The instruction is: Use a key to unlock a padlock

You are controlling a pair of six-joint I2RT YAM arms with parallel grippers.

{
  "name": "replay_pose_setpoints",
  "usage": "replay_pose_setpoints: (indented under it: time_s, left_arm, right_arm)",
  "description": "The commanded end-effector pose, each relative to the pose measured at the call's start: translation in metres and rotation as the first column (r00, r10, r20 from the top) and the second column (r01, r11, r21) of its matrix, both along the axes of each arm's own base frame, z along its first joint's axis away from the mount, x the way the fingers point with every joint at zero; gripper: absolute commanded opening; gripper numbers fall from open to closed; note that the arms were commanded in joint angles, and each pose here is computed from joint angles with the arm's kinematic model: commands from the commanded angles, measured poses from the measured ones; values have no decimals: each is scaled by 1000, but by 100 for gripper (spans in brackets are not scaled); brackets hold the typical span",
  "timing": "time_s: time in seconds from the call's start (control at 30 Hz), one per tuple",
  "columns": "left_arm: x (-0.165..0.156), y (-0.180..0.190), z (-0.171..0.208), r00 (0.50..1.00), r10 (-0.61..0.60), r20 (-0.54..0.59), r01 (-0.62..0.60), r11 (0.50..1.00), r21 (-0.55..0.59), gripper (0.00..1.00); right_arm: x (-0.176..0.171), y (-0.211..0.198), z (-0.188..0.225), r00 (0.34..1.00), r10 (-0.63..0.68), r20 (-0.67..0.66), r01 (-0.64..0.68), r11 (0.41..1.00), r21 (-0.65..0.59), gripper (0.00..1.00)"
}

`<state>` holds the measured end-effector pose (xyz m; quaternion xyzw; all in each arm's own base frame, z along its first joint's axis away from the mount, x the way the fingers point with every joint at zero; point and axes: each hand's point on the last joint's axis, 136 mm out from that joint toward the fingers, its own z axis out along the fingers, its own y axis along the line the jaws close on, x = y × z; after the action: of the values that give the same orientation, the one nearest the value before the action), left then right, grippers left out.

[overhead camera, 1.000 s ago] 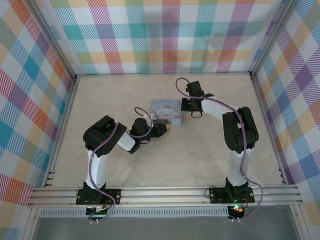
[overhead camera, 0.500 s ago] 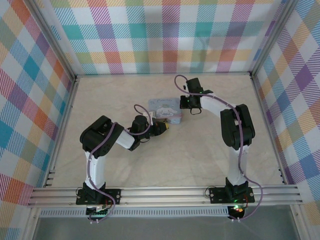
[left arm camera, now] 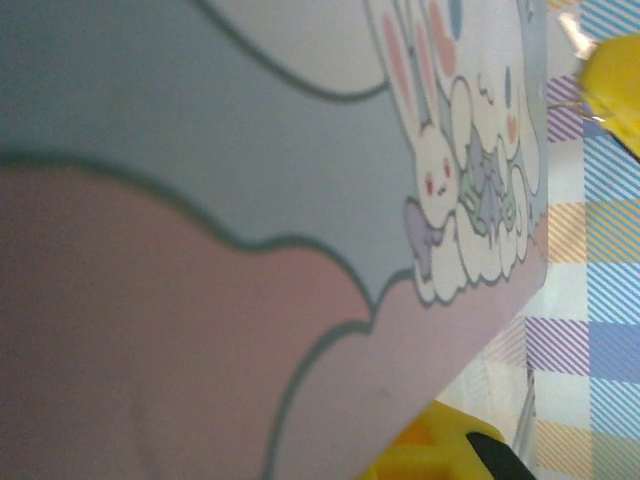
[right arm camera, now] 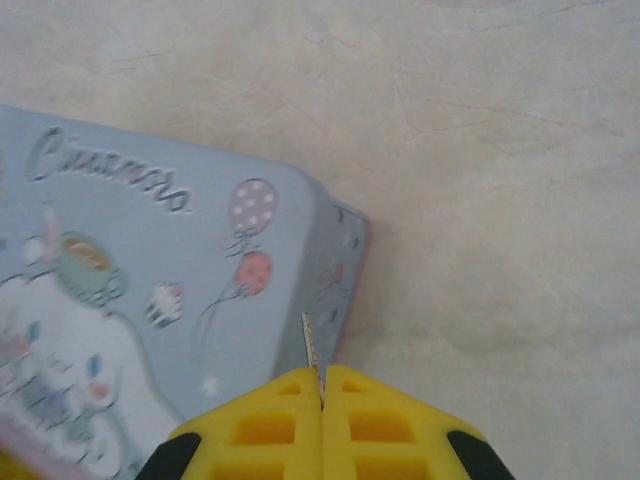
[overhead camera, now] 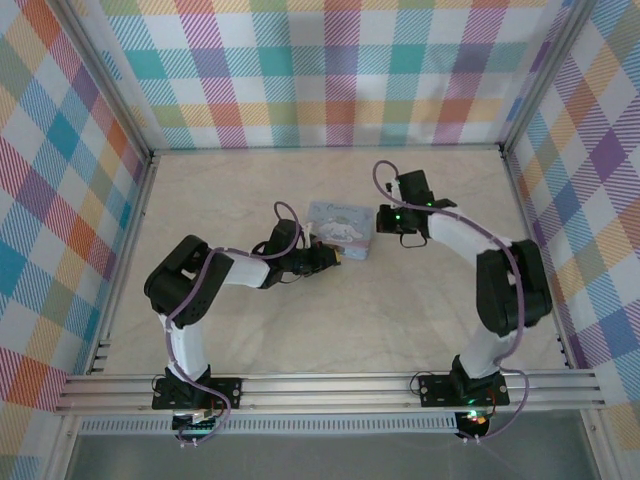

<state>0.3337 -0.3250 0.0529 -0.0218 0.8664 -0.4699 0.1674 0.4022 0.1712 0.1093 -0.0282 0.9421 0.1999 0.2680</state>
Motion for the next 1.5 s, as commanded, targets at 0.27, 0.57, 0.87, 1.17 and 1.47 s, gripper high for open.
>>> replay_pose_setpoints:
  time_s: [0.27, 0.57, 0.87, 1.17, 1.47]
  left_arm:
    - [-24, -5, 16, 970, 13, -244, -15, 1000, -6, 12]
    - [-8, -19, 43, 963, 37, -266, -70, 991, -117, 12]
    - [0, -33, 54, 956, 41, -289, -93, 981, -171, 12]
    - [7, -33, 64, 957, 76, -280, -129, 976, -178, 12]
    - [8, -33, 58, 954, 88, -287, -140, 976, -167, 12]
  right_arm:
    - [-73, 27, 57, 985, 138, 102, -166, 914, 370, 0]
    - [-105, 25, 65, 987, 114, 116, -156, 869, 470, 0]
    - [-122, 19, 43, 996, 40, 79, -77, 832, 549, 0]
    - [-127, 17, 43, 997, -18, 76, -33, 780, 625, 0]
    - [-127, 16, 74, 992, -51, 113, -38, 744, 667, 0]
